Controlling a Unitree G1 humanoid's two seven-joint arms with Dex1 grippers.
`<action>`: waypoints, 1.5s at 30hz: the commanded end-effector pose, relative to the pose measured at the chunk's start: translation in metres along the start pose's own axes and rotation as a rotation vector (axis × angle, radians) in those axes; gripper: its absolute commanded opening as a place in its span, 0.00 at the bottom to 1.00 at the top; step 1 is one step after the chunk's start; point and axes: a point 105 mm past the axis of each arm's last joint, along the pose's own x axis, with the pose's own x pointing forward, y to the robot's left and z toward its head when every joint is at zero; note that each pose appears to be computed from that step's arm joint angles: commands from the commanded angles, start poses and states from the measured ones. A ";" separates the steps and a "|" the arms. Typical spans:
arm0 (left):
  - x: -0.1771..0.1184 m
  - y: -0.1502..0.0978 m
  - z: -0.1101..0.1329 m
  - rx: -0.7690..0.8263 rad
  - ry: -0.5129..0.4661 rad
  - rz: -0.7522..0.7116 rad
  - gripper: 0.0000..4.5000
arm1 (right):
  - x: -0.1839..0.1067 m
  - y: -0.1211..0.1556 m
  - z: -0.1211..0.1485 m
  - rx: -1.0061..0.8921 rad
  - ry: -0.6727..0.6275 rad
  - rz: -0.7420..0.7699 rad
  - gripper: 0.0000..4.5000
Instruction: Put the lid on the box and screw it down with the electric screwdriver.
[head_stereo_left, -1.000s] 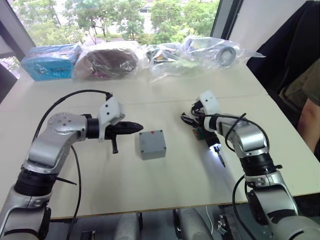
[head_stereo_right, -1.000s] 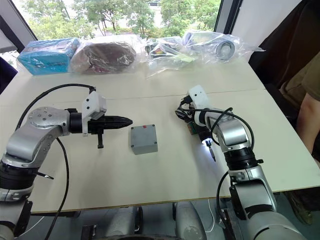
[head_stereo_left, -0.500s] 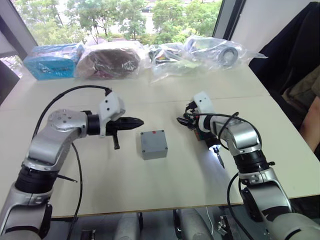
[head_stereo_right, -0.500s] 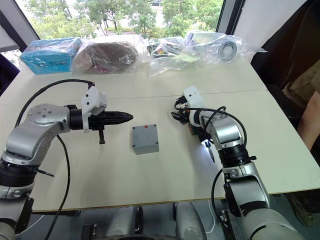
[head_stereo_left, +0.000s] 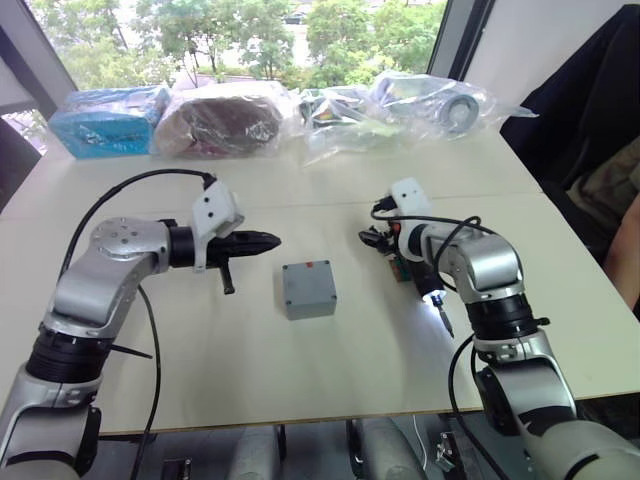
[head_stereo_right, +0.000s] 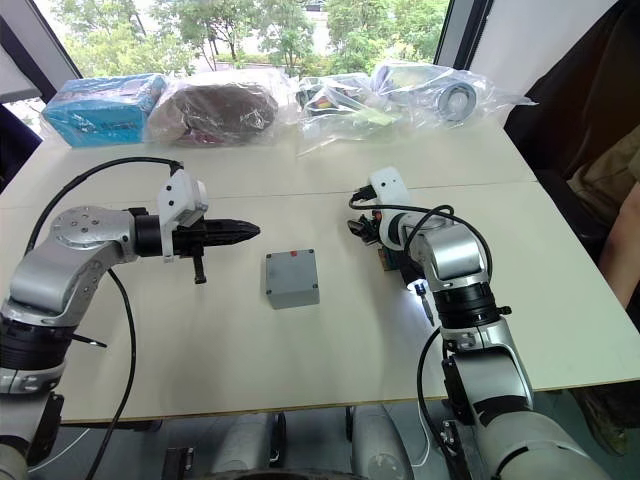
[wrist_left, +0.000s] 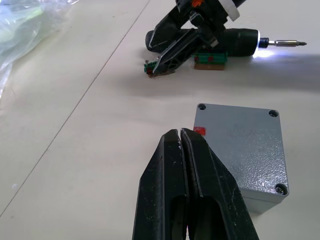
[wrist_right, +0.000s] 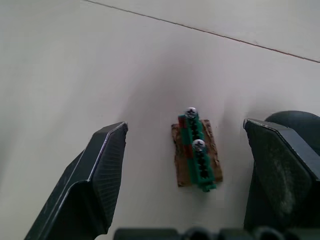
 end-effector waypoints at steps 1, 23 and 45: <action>-0.005 0.004 0.014 0.057 -0.029 0.023 0.00 | -0.006 0.003 -0.002 0.023 0.024 -0.002 0.84; 0.000 0.000 0.015 0.057 -0.044 0.025 0.00 | 0.009 -0.001 -0.005 0.005 0.032 -0.052 0.84; 0.003 -0.001 0.016 0.063 -0.047 0.011 0.00 | 0.002 0.005 -0.002 0.028 0.030 0.008 0.01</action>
